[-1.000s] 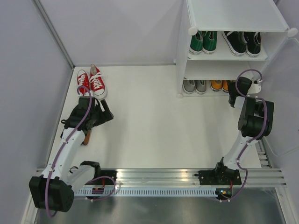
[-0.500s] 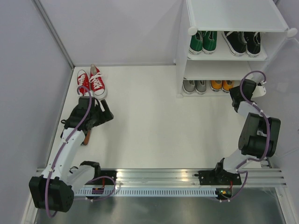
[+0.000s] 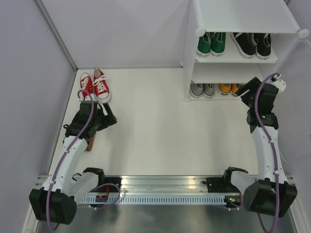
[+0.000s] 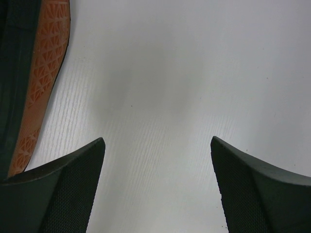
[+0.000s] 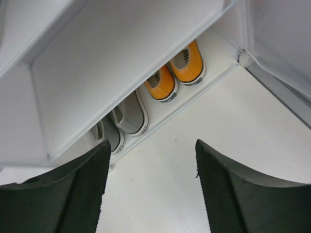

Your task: Place and organize the shoes in the shoe cabinet

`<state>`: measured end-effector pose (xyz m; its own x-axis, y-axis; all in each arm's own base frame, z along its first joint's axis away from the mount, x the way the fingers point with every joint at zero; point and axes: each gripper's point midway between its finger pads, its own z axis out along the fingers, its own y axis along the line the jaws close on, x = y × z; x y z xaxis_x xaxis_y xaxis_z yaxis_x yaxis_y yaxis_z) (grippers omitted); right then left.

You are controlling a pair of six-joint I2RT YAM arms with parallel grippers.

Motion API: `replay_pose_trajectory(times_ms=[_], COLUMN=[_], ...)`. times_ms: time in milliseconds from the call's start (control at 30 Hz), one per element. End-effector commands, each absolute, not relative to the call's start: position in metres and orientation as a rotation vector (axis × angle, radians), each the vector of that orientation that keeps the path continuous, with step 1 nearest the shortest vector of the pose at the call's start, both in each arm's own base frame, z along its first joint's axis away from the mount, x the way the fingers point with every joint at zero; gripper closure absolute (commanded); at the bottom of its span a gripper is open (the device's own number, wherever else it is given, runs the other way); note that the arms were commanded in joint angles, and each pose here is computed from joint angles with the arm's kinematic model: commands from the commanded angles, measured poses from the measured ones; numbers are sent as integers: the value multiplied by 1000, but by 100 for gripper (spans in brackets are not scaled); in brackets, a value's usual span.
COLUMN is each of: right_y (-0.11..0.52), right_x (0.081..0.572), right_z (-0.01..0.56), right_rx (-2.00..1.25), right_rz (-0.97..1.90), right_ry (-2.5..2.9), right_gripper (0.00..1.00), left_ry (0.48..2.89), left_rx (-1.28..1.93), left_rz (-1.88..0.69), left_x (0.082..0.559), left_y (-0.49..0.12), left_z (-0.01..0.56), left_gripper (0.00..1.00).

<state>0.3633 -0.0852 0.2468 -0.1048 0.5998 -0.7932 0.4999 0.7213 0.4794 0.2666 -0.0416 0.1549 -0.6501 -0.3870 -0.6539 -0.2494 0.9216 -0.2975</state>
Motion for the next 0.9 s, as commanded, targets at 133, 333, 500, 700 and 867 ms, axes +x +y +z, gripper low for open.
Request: replay_pose_trajectory(times_ms=[133, 333, 500, 700, 867], right_y=[-38, 22, 61, 93, 116], right_x=[324, 316, 304, 287, 272], right_z=[292, 291, 286, 279, 277], right_rx=[540, 322, 181, 36, -72], right_rz=[166, 337, 433, 486, 536], right_ry=[1810, 1859, 1876, 1884, 1879], right_gripper=[11, 3, 4, 4, 4], left_ry=[2235, 2225, 2219, 2291, 2324], left_rx=[-456, -499, -572, -720, -891], left_rz=[-152, -92, -131, 97, 215], left_x=[275, 279, 289, 286, 271], left_y=[-28, -19, -23, 21, 67], left_z=[166, 169, 186, 157, 129], left_gripper=[9, 14, 21, 23, 5])
